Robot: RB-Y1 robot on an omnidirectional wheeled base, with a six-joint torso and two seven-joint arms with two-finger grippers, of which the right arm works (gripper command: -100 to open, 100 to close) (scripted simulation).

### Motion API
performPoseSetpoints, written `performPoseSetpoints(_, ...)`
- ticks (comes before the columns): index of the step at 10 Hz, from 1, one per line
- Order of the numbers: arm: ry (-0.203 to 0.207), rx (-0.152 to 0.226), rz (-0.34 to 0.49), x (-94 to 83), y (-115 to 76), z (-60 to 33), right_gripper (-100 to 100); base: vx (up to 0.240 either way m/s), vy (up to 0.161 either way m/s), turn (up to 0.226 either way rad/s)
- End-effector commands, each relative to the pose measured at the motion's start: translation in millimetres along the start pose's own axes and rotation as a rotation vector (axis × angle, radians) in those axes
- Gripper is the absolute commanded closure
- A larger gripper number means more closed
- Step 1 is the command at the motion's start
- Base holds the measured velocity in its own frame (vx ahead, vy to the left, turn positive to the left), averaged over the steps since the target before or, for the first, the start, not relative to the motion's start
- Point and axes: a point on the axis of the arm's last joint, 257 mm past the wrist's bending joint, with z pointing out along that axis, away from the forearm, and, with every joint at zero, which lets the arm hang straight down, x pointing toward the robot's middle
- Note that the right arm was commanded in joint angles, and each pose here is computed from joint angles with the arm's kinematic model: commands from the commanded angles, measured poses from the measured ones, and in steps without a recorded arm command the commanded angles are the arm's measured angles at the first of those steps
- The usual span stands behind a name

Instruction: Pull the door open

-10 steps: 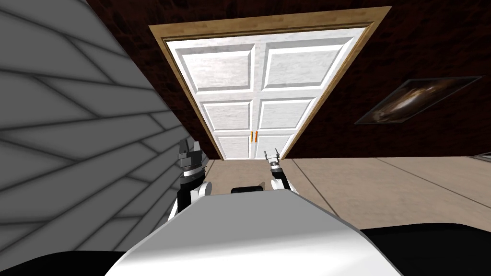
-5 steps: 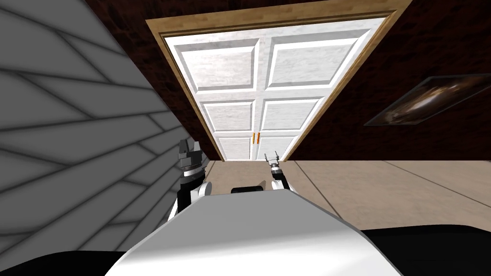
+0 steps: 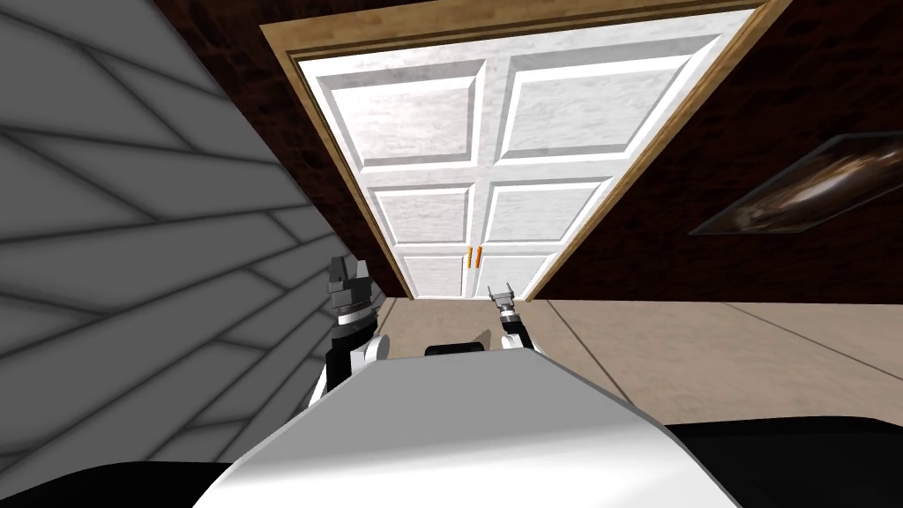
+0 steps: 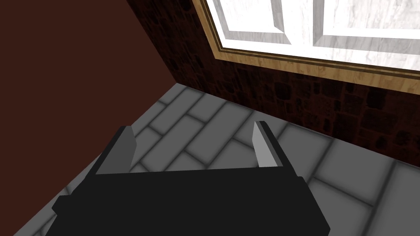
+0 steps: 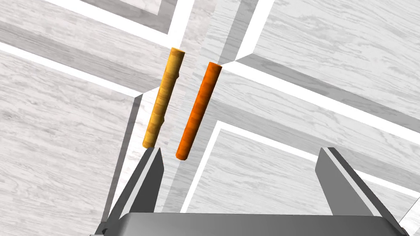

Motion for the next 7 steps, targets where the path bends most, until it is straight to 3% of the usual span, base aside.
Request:
performPoseSetpoints(1,-0.024,0.002,0.04,-13.2,-0.1,-5.1,-100,0.114,0.021,0.027)
performPoseSetpoints(7,-0.105,-0.004,0.161,-54.2,5.5,-18.3,-100,0.101,0.019,0.028)
